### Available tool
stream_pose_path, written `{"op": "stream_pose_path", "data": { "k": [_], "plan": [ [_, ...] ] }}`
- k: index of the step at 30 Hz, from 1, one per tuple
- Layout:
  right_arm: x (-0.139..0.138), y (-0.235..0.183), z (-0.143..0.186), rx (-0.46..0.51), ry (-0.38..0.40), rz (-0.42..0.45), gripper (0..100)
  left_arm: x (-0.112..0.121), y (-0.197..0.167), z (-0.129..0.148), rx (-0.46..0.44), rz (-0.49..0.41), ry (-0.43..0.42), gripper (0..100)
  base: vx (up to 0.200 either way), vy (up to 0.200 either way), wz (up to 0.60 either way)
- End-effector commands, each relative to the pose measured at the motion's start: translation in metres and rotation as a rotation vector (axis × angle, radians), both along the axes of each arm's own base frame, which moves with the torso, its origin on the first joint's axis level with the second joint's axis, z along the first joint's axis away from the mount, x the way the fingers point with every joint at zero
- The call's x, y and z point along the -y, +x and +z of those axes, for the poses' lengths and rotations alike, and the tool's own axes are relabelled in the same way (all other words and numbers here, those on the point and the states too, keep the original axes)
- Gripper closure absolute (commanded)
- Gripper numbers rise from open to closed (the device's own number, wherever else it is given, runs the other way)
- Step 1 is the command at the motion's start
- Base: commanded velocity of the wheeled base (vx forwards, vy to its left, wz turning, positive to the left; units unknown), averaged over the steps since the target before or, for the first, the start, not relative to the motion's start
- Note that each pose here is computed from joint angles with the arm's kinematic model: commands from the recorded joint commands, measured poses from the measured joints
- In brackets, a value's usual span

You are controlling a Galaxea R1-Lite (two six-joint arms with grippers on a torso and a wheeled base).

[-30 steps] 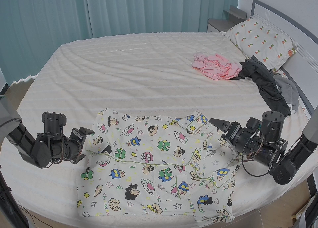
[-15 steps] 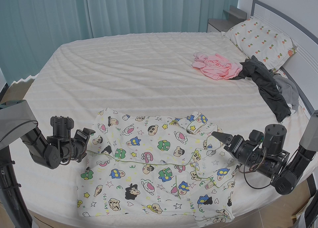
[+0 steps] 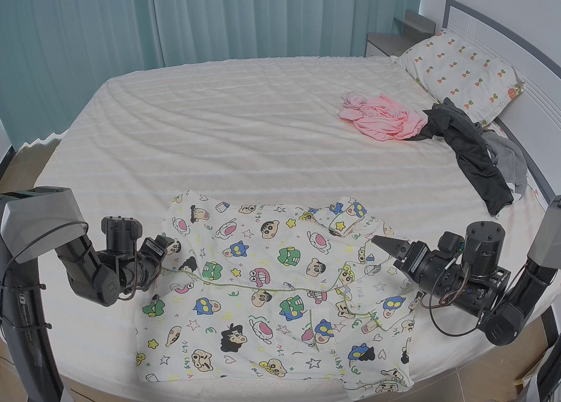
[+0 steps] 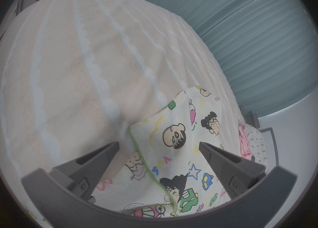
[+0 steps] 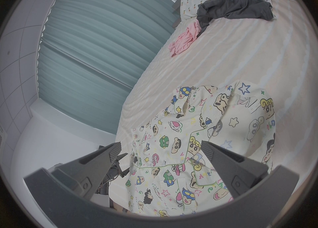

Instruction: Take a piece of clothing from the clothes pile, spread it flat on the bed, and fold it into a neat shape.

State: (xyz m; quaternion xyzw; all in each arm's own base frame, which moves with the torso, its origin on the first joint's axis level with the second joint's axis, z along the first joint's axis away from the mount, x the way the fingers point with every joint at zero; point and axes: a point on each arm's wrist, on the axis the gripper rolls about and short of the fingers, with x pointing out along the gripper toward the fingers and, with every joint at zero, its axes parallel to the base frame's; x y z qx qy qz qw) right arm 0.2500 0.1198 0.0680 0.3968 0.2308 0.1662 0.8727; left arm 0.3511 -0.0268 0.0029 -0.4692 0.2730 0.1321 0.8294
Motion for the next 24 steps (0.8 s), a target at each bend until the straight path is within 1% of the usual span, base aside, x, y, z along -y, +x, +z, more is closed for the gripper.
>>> {"op": "stream_pose_path", "data": {
  "k": [1,5,8,9,12,17,20,24],
  "plan": [
    [0.0,-0.001,0.001,0.002,0.001,0.001,0,0.006,0.005,-0.011,-0.009,-0.002,0.007,0,0.0,0.0,0.0],
    [0.001,-0.002,0.0,-0.002,-0.002,0.003,0,0.009,0.008,-0.013,0.022,0.017,0.02,0,0.0,0.0,0.0],
    [0.0,-0.003,0.001,0.013,0.006,0.007,0,0.01,0.007,-0.014,0.027,0.019,0.023,0,0.0,0.0,0.0],
    [-0.001,-0.004,0.001,0.017,0.006,0.011,0,0.01,0.007,-0.014,0.026,0.02,0.024,100,0.0,0.0,0.0],
    [-0.002,-0.007,0.0,0.02,0.006,0.019,0,0.009,0.005,-0.013,0.026,0.032,0.032,100,0.0,0.0,0.0],
    [-0.003,-0.008,0.0,0.02,0.006,0.027,0,0.008,0.004,-0.014,0.024,0.086,0.072,100,0.0,0.0,0.0],
    [-0.004,-0.008,-0.002,0.015,0.003,0.028,0,0.007,-0.004,-0.016,0.011,0.094,0.086,100,0.0,0.0,0.0],
    [-0.004,-0.008,-0.002,0.015,0.003,0.03,0,0.006,-0.016,-0.01,0.05,0.105,0.096,100,0.0,0.0,0.0]
  ]
}}
